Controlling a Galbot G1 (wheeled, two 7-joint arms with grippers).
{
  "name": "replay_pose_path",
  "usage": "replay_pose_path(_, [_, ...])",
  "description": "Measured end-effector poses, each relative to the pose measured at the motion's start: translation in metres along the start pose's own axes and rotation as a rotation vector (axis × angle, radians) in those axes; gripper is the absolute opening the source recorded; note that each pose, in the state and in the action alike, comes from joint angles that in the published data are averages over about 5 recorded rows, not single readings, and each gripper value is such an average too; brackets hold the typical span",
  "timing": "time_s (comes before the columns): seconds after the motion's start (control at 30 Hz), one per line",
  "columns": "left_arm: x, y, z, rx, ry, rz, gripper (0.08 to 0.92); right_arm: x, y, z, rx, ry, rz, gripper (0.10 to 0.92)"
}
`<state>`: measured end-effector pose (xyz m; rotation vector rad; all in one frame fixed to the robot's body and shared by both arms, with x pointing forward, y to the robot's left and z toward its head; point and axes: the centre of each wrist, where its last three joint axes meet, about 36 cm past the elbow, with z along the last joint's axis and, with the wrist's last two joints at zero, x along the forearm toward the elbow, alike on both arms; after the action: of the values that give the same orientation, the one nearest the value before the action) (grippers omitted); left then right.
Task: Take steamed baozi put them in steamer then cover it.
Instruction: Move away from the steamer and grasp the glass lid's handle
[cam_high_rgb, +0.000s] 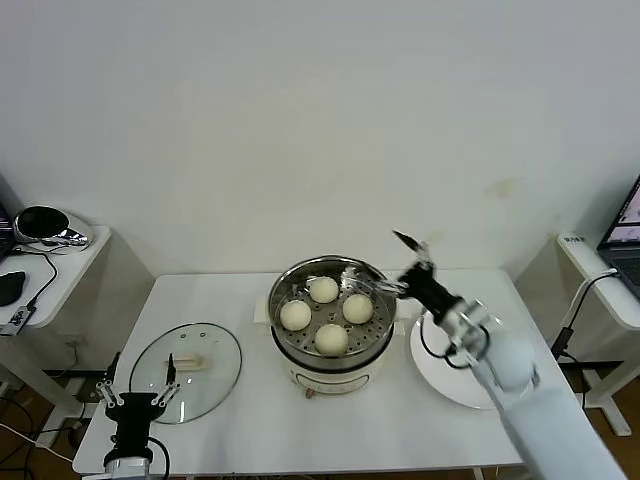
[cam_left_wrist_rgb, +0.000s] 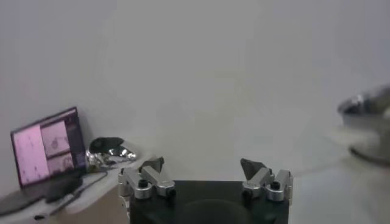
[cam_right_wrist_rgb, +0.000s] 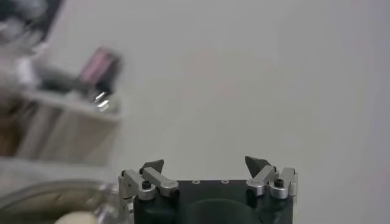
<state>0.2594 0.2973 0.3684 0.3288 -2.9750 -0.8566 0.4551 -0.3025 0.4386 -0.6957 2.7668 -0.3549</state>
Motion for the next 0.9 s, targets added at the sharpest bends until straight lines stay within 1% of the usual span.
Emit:
replay_pose_path(0.1, [0.0, 0.008, 0.013, -0.162, -0.008, 0.018, 0.823, 0.043, 0.003, 0.015, -0.031, 0.047, 0.134, 0.823])
replay_pose_path(0.23, [0.0, 0.02, 0.029, -0.406, -0.03, 0.082, 0.823, 0.098, 0.006, 0.027, -0.057, 0.138, 0.296, 0.823])
replay_pose_path(0.37, [-0.005, 0.028, 0.042, -0.638, -0.066, 0.15, 0.823, 0.144, 0.008, 0.032, -0.064, 0.221, 0.428, 0.823])
replay_pose_path(0.5, [-0.014, 0.03, 0.053, -0.827, -0.109, 0.204, 0.823, 0.175, 0.006, 0.031, -0.054, 0.271, 0.523, 0.823])
replay_pose_path(0.7, [-0.036, 0.029, 0.069, -1.018, -0.155, 0.256, 0.823, 0.205, 0.003, 0.028, -0.033, 0.317, 0.625, 0.823])
replay_pose_path(0.9, [-0.063, 0.023, 0.085, -1.112, -0.174, 0.285, 0.823, 0.229, 0.003, 0.022, -0.012, 0.346, 0.687, 0.823])
